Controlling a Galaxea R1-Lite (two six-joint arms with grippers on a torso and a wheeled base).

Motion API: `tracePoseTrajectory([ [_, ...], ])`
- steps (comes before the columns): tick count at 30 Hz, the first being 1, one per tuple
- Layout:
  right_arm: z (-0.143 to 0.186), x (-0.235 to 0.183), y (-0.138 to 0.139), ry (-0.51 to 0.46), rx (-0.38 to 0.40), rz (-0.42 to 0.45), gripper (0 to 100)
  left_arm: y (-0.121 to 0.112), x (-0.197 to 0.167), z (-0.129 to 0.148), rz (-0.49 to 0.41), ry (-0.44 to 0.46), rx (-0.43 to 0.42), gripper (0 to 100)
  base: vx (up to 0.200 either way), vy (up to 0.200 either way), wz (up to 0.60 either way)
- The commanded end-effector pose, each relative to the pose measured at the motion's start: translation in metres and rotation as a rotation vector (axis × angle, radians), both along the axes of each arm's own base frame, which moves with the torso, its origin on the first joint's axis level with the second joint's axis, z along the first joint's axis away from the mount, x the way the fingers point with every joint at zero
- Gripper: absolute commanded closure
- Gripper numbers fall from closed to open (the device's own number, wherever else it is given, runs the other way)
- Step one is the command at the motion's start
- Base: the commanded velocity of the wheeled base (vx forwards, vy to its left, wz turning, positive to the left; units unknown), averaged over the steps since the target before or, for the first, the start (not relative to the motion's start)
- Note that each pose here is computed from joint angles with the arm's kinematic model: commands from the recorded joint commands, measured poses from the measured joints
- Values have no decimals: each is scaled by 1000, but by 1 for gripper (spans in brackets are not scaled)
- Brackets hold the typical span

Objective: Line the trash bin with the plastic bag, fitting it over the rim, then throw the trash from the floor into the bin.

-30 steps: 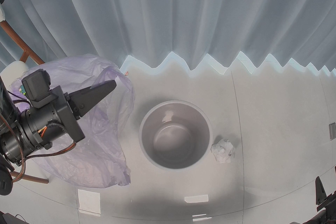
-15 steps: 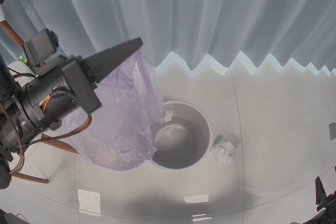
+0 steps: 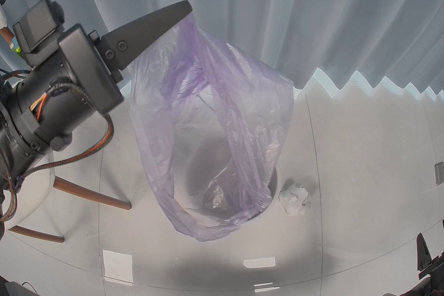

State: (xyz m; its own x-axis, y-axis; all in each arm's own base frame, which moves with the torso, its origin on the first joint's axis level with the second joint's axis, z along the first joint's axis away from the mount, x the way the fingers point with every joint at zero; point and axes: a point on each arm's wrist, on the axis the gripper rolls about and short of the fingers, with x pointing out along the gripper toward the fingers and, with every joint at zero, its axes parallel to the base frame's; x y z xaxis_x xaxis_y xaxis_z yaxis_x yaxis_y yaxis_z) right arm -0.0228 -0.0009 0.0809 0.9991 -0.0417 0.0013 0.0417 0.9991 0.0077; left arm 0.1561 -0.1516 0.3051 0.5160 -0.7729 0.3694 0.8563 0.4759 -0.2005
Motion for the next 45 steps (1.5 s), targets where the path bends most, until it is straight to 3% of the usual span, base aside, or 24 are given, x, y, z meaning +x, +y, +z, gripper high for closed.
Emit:
tracePoseTrajectory([
  [1, -5, 0, 0, 0, 0, 0, 0, -2, -3, -1, -1, 6, -4, 100, 0, 0, 0],
  [10, -5, 0, 0, 0, 0, 0, 0, -1, -2, -6, 14, 25, 11, 100, 0, 0, 0],
  [23, -5, 0, 0, 0, 0, 0, 0, -1, -4, -37, 9, 99, 84, 100, 0, 0, 0],
  [30, -5, 0, 0, 0, 0, 0, 0, 1, -5, -67, 7, 177, 157, 100, 0, 0, 0],
  [34, -5, 0, 0, 0, 0, 0, 0, 1, -3, -98, 5, 285, 221, 100, 0, 0, 0],
  [37, -5, 0, 0, 0, 0, 0, 0, -3, 1, -107, -3, 319, 204, 100, 0, 0, 0],
  [44, -5, 0, 0, 0, 0, 0, 0, -16, 10, -113, -19, 294, 177, 100, 0, 0, 0],
  [45, -5, 0, 0, 0, 0, 0, 0, -27, 6, -114, -58, 274, 163, 100, 0, 0, 0],
])
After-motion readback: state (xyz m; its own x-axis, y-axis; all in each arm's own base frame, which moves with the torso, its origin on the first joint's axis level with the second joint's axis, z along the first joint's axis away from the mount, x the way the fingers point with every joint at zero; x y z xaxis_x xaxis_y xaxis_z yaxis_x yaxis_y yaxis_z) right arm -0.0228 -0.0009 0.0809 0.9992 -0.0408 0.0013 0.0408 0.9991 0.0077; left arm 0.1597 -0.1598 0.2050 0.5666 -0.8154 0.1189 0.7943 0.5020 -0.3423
